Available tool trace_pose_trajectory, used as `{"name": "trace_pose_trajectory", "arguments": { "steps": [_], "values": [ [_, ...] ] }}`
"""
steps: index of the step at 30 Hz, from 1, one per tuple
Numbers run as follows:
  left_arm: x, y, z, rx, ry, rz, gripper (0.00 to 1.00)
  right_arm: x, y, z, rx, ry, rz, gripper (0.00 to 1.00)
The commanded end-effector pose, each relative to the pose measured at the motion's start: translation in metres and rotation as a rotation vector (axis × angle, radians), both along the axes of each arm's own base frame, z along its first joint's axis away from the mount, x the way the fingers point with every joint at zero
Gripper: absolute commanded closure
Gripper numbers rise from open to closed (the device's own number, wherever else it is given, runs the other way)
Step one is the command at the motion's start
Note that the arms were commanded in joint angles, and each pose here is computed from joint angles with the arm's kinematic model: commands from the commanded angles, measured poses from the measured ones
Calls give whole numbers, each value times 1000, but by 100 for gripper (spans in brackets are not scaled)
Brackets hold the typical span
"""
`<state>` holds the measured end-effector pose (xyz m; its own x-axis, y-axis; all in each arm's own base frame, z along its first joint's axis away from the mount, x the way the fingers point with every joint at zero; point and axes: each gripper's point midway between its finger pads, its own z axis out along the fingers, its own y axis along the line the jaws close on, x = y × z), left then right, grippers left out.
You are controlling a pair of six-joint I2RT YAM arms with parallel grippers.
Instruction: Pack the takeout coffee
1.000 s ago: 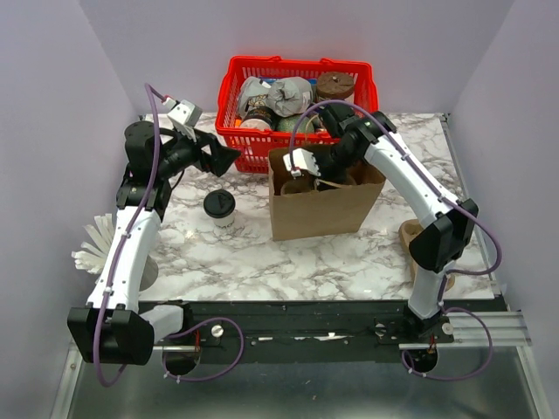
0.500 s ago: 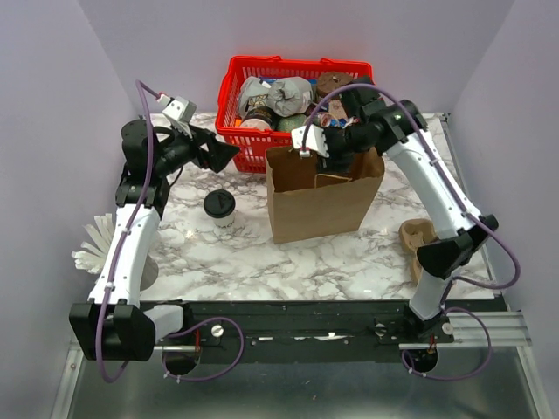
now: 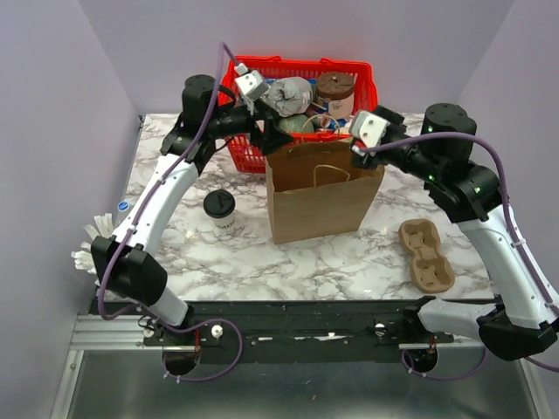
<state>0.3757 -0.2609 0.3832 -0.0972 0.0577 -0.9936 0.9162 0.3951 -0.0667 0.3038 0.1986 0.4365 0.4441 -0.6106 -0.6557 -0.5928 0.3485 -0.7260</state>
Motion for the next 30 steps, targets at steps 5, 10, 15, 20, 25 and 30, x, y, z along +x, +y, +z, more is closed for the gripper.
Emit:
{"name": "trace_pose_trajectory", "arguments": {
  "steps": [5,10,15,20,25,30],
  "values": [
    [0,-28,-52,183,-4,-83,2,48,-61,17,297,26,-353,27],
    [4,-39,-68,251,-12,-72,15,49,-64,-12,314,129,-368,26],
    [-12,-54,-52,222,-68,-186,66,44,-65,-29,328,179,-381,26],
    [-30,-65,-53,258,-80,-280,100,47,-79,-35,351,185,-458,26],
    [-59,-67,-27,339,-315,-293,100,62,-128,-32,479,144,-698,27],
    [-105,-67,-45,384,-501,-328,100,66,-155,-54,541,205,-793,28]
  ]
}}
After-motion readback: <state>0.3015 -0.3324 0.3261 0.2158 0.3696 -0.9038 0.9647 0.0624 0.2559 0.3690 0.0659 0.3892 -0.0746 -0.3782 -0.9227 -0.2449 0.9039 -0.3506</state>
